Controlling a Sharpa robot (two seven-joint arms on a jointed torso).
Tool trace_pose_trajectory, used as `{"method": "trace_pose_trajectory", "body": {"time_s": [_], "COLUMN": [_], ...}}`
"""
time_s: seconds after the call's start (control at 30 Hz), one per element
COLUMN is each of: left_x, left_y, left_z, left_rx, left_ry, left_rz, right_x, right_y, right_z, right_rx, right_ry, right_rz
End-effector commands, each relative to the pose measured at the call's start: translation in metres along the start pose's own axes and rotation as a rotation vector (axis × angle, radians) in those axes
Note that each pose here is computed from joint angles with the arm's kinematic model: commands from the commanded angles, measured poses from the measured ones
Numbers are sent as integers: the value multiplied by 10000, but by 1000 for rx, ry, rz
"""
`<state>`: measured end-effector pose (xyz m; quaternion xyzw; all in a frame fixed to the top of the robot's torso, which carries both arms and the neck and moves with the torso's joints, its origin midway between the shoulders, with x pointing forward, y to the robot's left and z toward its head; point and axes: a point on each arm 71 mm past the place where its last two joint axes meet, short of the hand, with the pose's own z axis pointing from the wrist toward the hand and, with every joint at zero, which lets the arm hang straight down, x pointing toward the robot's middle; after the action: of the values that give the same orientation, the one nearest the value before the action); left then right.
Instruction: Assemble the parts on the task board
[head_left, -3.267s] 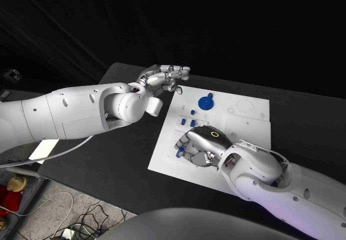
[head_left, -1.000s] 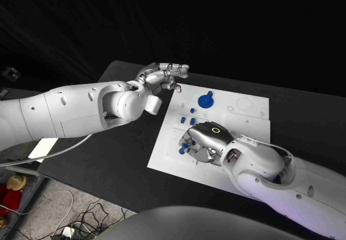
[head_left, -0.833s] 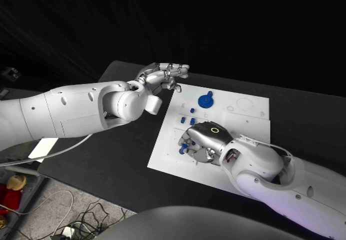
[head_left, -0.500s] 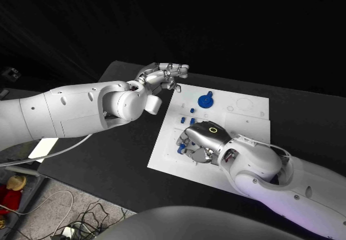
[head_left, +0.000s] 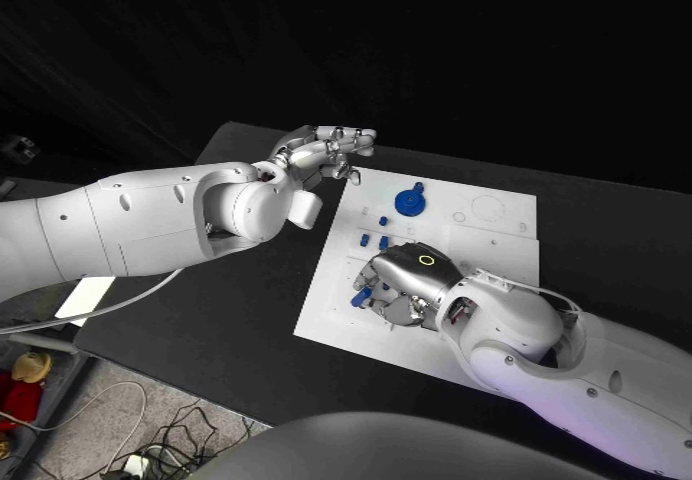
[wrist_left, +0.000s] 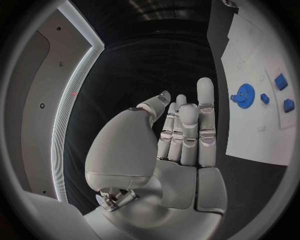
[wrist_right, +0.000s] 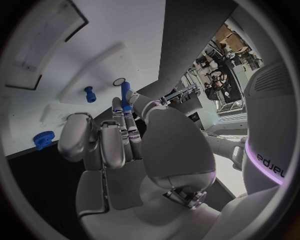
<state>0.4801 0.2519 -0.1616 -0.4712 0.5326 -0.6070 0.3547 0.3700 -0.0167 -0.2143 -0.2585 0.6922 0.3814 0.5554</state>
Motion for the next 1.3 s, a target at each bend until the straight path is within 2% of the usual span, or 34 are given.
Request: {"method": "trace_pose_trajectory", "body": {"time_s": [0.03, 0.73, 1.3], "left_x": [16, 19, 17], "left_y": [-7, -8, -8], "left_z": [0, -2, -4], "left_rx": [5, 6, 5], "left_ry": [15, 14, 14], "left_rz": [-8, -8, -8], "right_x": [11, 11, 5], "right_y": [-10, 10, 6], "right_z": [-2, -2, -52], "right_rx": [7, 3, 24], "right_ry": [11, 15, 31], "right_rz": [-8, -21, -37]}}
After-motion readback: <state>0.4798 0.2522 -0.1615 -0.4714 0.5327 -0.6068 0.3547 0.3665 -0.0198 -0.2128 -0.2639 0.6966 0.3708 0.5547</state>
